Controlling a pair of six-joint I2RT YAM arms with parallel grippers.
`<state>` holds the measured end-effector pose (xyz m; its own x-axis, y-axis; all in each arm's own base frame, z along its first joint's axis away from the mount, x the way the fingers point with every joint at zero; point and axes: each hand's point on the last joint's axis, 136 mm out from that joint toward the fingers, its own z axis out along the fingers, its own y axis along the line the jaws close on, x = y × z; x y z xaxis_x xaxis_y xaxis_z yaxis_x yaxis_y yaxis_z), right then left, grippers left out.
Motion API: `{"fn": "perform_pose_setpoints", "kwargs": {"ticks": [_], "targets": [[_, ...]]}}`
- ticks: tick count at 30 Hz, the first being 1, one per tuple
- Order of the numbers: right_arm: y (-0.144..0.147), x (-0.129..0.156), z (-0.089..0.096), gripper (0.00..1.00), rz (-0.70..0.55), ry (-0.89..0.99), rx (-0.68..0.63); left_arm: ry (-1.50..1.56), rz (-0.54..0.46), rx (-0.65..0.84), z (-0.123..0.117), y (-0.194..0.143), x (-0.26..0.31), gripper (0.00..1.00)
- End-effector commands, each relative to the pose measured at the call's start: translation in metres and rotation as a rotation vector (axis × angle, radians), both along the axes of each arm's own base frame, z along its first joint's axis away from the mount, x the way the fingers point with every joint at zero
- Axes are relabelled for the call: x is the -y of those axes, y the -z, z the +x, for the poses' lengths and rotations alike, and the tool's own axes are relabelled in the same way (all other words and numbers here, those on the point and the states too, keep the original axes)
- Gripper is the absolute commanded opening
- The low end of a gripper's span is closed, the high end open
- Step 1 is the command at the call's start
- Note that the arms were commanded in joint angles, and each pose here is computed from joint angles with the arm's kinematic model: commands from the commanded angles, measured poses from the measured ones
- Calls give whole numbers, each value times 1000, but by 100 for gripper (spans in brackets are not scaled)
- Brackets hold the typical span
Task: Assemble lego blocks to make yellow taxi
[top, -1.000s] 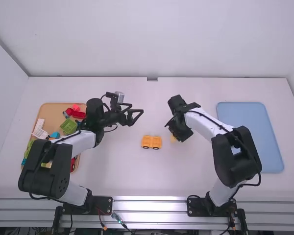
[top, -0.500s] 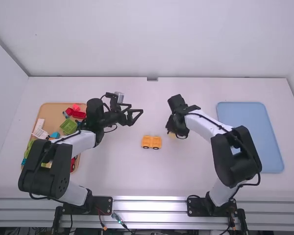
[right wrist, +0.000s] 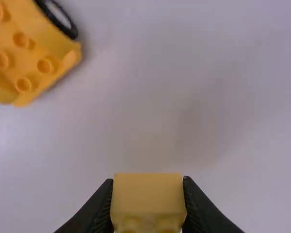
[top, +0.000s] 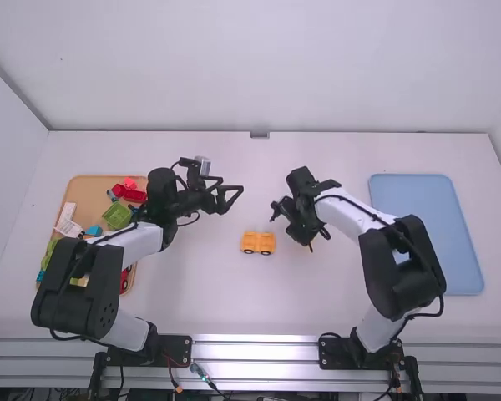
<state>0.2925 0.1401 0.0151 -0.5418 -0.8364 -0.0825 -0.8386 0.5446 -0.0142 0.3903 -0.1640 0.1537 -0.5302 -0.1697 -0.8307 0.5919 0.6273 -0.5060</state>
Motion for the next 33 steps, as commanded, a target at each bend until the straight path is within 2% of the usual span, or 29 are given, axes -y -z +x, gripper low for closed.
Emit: {"fn": "perform_pose_setpoints", "kwargs": {"ticks": [1,5,7,15,21,24,26,27,28,29,31,33], "targets": [[-2,-4,-5,0,-20,-224,16,5,-1,-14,-2,4,1,99],[-2,-8,-5,0,-15,-319,24,4,-1,-17,-2,5,1,99],[3,-21,-9,0,39,-398,11,4,0,-27,-3,7,1,99],[29,-23,-10,0,13,-414,-31,12,20,-19,-4,10,1,99],[38,-25,-16,0,-25,-445,-50,6,22,-22,-3,10,0,99],[42,-31,-22,6,-29,-469,-63,-24,34,-38,-1,15,-4,99],[44,-30,-22,15,-33,-464,-64,-30,36,-43,0,16,-4,99],[45,-30,-21,34,-33,-463,-63,-29,36,-49,-1,17,-4,99],[45,-31,-22,49,-32,-465,-65,-30,36,-51,-1,17,-4,99],[45,-30,-22,69,-34,-463,-67,-30,37,-52,-1,17,-5,99],[45,-29,-20,99,-41,-446,-63,-29,43,-52,-1,18,-5,99],[43,-29,-13,99,-55,-407,-37,-23,56,-35,-1,18,-5,99]]}}
